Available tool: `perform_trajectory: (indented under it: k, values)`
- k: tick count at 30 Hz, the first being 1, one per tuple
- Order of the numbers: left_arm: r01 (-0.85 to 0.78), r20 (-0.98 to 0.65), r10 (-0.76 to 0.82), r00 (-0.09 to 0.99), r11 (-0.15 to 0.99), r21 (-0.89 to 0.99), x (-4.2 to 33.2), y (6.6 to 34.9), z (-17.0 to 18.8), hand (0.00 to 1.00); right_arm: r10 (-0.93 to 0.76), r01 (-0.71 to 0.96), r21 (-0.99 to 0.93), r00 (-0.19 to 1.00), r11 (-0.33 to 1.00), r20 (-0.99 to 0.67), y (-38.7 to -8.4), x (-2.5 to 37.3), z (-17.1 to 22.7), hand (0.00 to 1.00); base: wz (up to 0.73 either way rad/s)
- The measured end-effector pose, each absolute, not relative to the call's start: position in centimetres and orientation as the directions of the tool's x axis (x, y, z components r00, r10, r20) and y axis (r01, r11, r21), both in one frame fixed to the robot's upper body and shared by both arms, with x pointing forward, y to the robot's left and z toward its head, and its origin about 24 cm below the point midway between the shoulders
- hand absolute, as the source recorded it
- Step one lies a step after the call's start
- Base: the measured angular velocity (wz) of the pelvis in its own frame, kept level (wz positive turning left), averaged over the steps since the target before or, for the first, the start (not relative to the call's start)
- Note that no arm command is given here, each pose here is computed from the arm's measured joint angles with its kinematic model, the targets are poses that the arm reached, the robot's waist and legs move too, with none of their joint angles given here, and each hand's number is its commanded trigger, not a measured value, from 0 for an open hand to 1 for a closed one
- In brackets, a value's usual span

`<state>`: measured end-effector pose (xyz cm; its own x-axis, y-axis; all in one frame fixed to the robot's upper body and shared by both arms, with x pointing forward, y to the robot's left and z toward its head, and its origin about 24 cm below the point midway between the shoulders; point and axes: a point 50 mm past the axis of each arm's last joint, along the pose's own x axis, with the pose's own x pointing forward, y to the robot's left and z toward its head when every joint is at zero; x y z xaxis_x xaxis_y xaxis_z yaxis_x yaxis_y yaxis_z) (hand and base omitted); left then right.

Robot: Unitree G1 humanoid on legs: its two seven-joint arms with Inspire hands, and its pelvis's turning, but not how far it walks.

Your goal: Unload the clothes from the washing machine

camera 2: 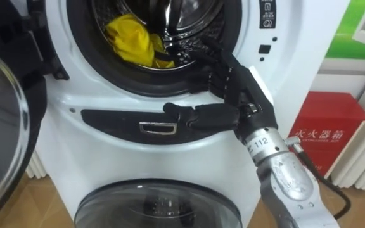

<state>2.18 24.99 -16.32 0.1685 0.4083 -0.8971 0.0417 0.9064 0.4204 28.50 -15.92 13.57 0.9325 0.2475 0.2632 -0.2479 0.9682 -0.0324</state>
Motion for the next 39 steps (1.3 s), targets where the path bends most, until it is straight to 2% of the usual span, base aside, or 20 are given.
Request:
perform_trajectory:
  k: [6, 11, 21, 24, 26, 29, 39]
  values:
    - [0.035, -0.895, 0.41, 0.178, 0.906, 0.422, 2.5, 25.0, -16.3, 0.0, 0.293, -0.279, -0.089, 0.926, 0.956, 0.24, -15.8, 28.7, 14.4, 0.0, 0.05]
    - [0.035, -0.893, 0.413, 0.181, 0.904, 0.425, 2.7, 25.1, -16.2, 0.0, 0.322, -0.28, -0.208, 0.924, 0.937, 0.208, -15.4, 28.9, 15.0, 0.0, -0.03]
    - [0.047, -0.892, 0.423, 0.16, 0.899, 0.435, 2.5, 25.4, -16.2, 0.0, 0.357, -0.299, -0.272, 0.914, 0.915, 0.195, -14.0, 28.5, 15.2, 0.0, -0.04]
    - [0.063, -0.893, 0.419, 0.164, 0.899, 0.433, 2.9, 25.3, -16.2, 0.0, 0.438, -0.373, -0.272, 0.866, 0.887, 0.241, -11.7, 28.6, 16.5, 0.0, 0.0]
    - [0.062, -0.892, 0.415, 0.18, 0.9, 0.431, 3.6, 25.3, -16.2, 0.0, 0.518, -0.45, -0.265, 0.794, 0.853, 0.318, -9.1, 28.8, 18.8, 0.0, 0.19]
    - [0.06, -0.891, 0.417, 0.182, 0.899, 0.433, 3.6, 25.3, -16.1, 0.0, 0.595, -0.538, -0.254, 0.705, 0.803, 0.386, -7.4, 28.0, 20.6, 0.0, 0.29]
    - [0.055, -0.893, 0.42, 0.163, 0.899, 0.434, 3.3, 25.4, -16.2, 0.0, 0.648, -0.609, -0.238, 0.654, 0.757, 0.39, -6.6, 27.5, 20.5, 0.0, 0.03]
